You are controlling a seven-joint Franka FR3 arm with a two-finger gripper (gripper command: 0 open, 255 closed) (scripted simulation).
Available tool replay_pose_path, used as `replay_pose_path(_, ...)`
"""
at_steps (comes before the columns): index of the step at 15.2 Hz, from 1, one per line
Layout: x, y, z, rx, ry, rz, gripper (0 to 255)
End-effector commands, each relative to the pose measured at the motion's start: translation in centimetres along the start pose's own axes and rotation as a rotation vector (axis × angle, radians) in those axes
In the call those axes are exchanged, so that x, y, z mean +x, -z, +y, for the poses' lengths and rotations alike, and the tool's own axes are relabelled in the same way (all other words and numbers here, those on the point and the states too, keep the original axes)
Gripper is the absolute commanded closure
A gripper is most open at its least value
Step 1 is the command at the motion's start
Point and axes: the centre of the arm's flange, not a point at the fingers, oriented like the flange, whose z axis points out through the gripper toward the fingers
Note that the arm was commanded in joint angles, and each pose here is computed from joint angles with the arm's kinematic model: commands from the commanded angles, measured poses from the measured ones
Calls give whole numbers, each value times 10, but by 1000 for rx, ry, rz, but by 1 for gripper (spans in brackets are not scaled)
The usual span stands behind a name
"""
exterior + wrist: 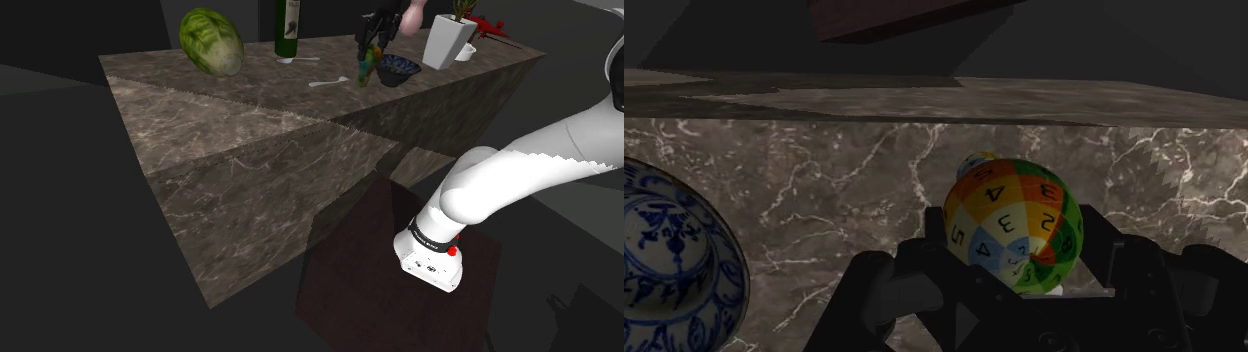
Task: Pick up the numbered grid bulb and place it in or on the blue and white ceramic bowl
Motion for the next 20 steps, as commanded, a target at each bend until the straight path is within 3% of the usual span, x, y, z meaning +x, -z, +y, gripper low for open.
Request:
replay_pose_path(1,1,11,0,0,0,0,255)
replay_pose_path(15,1,82,0,0,0,0,255)
replay_pose_path(20,19,89,63,0,0,0,255)
